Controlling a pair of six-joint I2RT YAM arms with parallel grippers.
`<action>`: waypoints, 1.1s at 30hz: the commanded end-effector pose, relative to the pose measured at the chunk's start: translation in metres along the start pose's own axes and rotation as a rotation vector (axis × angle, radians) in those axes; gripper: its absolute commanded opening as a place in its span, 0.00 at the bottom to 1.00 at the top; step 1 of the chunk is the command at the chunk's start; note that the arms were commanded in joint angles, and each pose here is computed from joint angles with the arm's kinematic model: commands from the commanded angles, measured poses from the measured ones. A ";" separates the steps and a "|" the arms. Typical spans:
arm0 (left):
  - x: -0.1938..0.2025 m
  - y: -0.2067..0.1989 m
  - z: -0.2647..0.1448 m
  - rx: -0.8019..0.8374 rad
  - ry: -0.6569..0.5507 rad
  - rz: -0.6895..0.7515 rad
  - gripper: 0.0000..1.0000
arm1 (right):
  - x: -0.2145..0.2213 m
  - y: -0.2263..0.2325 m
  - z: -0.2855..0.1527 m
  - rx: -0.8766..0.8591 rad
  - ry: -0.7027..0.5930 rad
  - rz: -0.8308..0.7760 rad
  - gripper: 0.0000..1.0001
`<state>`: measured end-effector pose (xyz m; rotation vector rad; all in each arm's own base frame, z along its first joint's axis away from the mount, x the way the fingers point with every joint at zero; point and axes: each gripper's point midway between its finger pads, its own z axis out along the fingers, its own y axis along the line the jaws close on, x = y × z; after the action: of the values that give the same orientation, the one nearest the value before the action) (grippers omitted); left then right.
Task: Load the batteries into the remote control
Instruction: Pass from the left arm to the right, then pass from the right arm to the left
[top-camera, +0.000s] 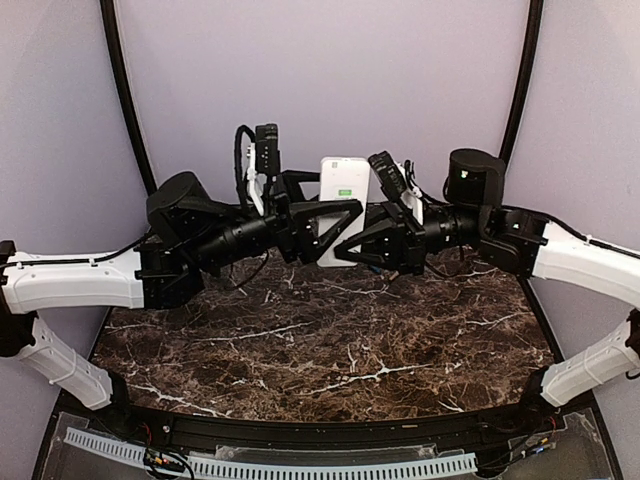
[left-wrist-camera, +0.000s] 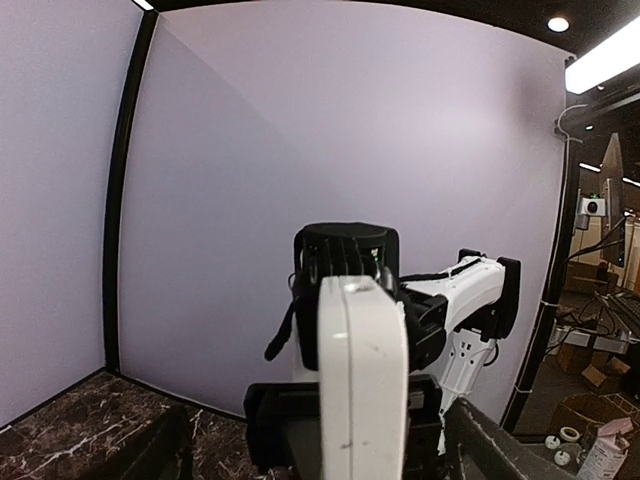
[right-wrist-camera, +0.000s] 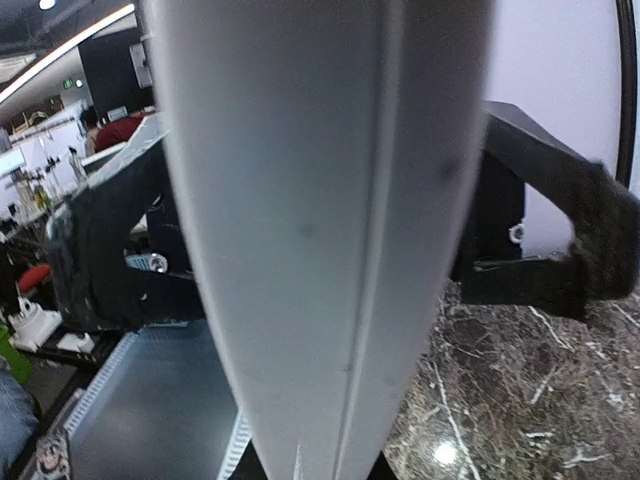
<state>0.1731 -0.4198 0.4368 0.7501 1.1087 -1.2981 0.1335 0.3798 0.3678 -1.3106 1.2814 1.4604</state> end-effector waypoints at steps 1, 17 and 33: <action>-0.007 0.002 -0.021 -0.035 0.146 0.111 0.94 | 0.004 0.014 -0.029 0.060 0.192 -0.077 0.00; 0.033 0.004 -0.037 -0.033 0.563 0.147 0.90 | 0.034 0.004 -0.054 0.191 0.576 -0.171 0.00; 0.039 -0.009 -0.016 0.074 0.517 0.090 0.32 | 0.036 0.003 -0.037 0.143 0.575 -0.196 0.00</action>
<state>0.1659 -0.4148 0.3762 1.2260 1.4966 -1.0153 0.1386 0.3342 0.3184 -1.7690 1.6110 0.8378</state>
